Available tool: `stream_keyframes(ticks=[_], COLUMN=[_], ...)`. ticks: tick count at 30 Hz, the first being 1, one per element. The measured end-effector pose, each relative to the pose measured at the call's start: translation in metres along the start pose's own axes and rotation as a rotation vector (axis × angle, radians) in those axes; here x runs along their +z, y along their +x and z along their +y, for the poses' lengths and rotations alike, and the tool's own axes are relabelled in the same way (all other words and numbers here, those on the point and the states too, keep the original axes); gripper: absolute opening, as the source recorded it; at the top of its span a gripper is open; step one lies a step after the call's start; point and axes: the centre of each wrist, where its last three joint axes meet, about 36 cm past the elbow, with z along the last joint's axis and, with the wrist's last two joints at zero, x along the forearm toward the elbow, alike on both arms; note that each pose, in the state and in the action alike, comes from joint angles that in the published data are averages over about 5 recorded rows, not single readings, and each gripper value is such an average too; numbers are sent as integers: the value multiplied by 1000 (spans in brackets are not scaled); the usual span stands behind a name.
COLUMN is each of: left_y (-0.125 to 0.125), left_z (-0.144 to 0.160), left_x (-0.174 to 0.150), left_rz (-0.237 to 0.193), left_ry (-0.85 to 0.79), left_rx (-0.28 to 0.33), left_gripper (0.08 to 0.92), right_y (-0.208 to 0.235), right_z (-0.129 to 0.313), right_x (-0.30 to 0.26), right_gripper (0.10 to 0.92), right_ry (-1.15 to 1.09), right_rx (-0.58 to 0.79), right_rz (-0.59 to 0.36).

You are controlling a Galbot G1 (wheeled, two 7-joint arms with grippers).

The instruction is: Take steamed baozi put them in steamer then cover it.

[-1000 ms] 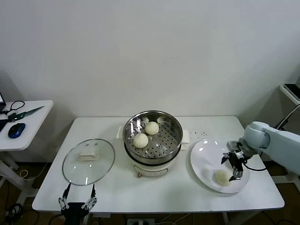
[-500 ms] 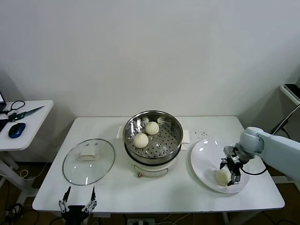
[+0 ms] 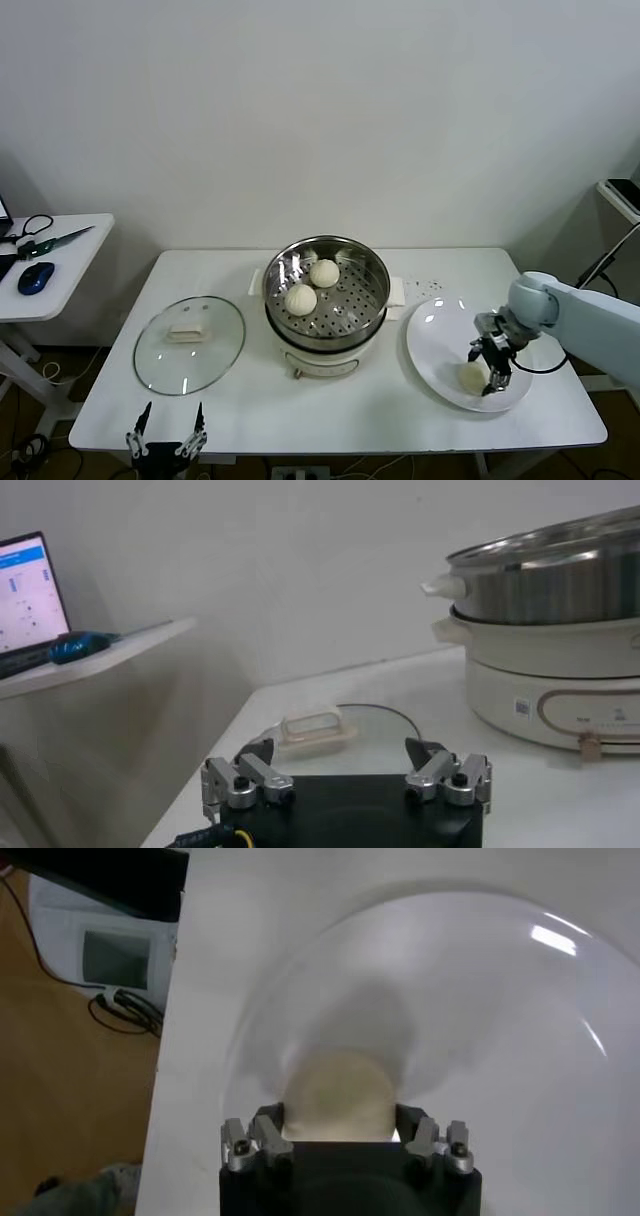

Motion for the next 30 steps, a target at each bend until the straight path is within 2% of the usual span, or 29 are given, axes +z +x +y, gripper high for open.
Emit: stream_keyframes(ticks=[6, 13, 22, 30], left_y=[0, 1, 2, 2], left_z=[0, 0, -1, 0], left_x=[0, 0, 2, 1], left_rz=[-1, -1, 3, -4], left_ry=[-1, -1, 0, -2], left_rx=[4, 7, 11, 12], left_gripper=[823, 823, 823, 823], right_y=[37, 121, 209, 227], right_z=[-24, -66, -98, -105], right_x=[-12, -59, -164, -278], right_gripper=[704, 704, 704, 708], right_ry=[114, 385, 787, 1101], right_rx=[37, 114, 171, 159], right_rz=[12, 50, 120, 178])
